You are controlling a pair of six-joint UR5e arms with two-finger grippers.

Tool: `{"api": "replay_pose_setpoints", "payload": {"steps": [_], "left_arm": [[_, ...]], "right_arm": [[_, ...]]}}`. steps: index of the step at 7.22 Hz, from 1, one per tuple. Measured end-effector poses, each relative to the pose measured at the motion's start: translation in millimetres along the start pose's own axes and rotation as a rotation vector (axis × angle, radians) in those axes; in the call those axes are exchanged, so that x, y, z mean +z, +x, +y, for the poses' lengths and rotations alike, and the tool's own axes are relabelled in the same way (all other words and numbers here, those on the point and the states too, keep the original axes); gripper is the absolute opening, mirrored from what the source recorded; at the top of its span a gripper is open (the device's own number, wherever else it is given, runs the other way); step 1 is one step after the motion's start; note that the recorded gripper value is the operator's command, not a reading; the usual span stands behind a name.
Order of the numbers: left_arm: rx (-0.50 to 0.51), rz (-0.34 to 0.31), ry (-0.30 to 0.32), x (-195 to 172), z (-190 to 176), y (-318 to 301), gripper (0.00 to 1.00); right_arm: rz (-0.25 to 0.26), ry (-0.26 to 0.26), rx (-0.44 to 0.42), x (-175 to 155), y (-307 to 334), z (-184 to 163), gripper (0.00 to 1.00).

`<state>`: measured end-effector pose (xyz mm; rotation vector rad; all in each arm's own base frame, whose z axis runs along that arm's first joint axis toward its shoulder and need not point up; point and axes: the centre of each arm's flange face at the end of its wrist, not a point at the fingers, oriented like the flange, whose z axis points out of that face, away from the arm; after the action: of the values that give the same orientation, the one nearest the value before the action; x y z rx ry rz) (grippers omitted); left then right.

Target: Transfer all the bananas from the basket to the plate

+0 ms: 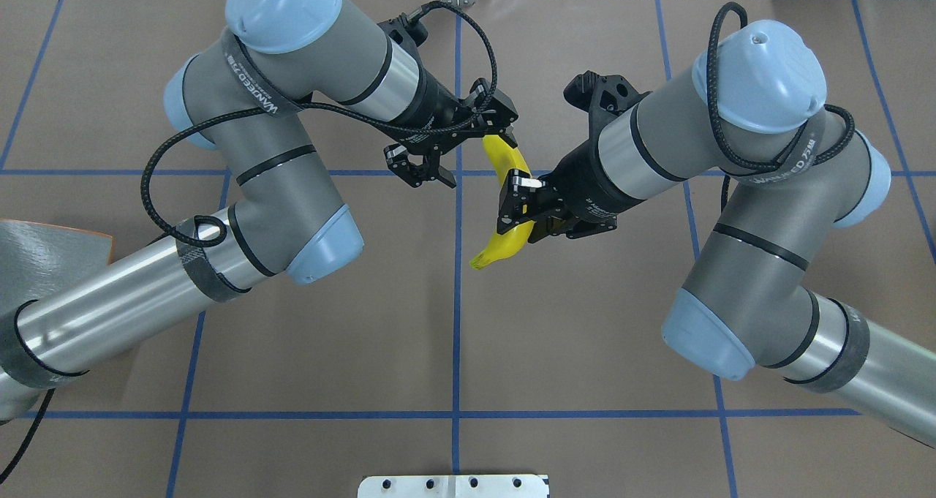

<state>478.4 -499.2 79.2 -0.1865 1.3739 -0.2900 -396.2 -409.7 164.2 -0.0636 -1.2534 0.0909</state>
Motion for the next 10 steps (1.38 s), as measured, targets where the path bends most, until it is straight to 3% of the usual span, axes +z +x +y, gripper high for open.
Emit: {"api": "replay_pose_setpoints", "payload": {"steps": [3, 4, 8, 10], "left_arm": [[-0.009, 0.022, 0.002, 0.0, 1.8, 4.3, 0.87], [-0.007, 0.025, 0.002, 0.4, 1.4, 4.3, 0.75], [-0.015, 0.032, -0.001, -0.6, 2.5, 5.2, 0.02], [-0.02, 0.032, -0.001, -1.2, 2.6, 4.1, 0.0]], "right_arm": [[-0.017, -0.011, -0.015, -4.0, -6.5, 8.4, 0.0], [-0.022, -0.013, -0.02, -5.3, -8.1, 11.1, 0.0], [-0.027, -0.014, -0.025, -6.5, -10.3, 14.0, 0.0], [-0.028, -0.012, -0.026, -6.0, -10.3, 13.6, 0.0]]}}
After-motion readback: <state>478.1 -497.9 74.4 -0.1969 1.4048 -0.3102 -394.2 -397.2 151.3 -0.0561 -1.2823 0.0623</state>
